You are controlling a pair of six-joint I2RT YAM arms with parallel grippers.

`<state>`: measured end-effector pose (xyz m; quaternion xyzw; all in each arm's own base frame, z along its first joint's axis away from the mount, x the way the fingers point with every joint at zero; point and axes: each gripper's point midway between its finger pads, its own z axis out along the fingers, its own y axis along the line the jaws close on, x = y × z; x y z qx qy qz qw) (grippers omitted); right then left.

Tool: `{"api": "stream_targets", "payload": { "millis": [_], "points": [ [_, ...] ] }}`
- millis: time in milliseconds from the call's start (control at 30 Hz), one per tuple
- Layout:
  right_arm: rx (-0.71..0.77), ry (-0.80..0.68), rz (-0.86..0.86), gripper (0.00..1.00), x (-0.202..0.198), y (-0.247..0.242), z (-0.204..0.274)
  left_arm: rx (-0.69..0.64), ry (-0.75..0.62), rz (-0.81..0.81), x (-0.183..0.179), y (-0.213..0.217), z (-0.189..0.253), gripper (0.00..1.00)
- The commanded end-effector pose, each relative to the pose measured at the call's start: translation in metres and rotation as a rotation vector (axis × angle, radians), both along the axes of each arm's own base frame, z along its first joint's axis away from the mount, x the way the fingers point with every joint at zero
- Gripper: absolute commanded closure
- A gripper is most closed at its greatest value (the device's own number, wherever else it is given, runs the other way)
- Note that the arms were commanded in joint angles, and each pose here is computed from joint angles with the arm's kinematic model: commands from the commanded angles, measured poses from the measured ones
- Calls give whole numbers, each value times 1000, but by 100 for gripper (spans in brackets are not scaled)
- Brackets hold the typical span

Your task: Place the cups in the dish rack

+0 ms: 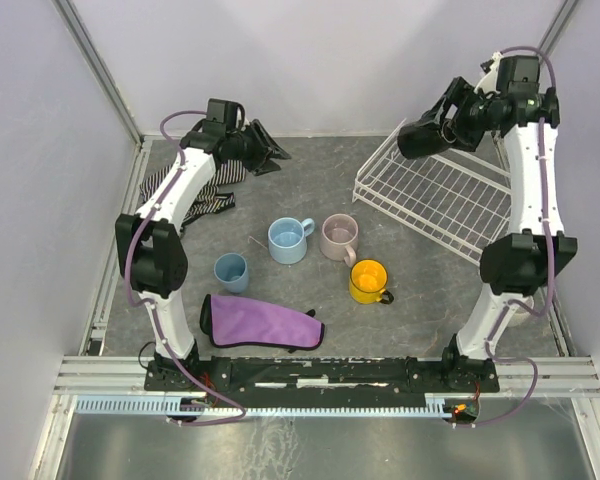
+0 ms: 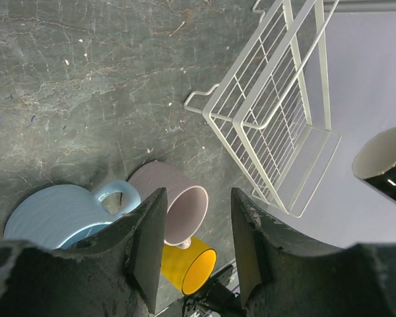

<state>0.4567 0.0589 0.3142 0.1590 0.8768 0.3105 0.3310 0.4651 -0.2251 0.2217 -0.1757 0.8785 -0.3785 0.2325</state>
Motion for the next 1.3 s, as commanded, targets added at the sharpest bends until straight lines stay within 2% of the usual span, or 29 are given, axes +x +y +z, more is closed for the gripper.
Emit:
{"api": "stream_targets", "payload": {
  "millis": [0, 200, 433, 833, 1267],
  "points": [
    [-253, 121, 14, 99, -12, -20, -17, 16, -41, -45, 2, -2, 1, 50],
    [-398, 156, 16, 99, -7, -18, -34, 20, -33, -49, 8, -3, -3, 50],
    [-462, 174, 46, 99, 10, -7, -59, 39, -20, -44, 10, -1, -11, 50],
    [-471, 248, 67, 99, 35, 7, -115, 62, -6, -38, 11, 2, -19, 50],
    [-516, 241, 101, 99, 52, 34, -140, 104, 4, -42, 11, 7, -27, 50]
  ]
}}
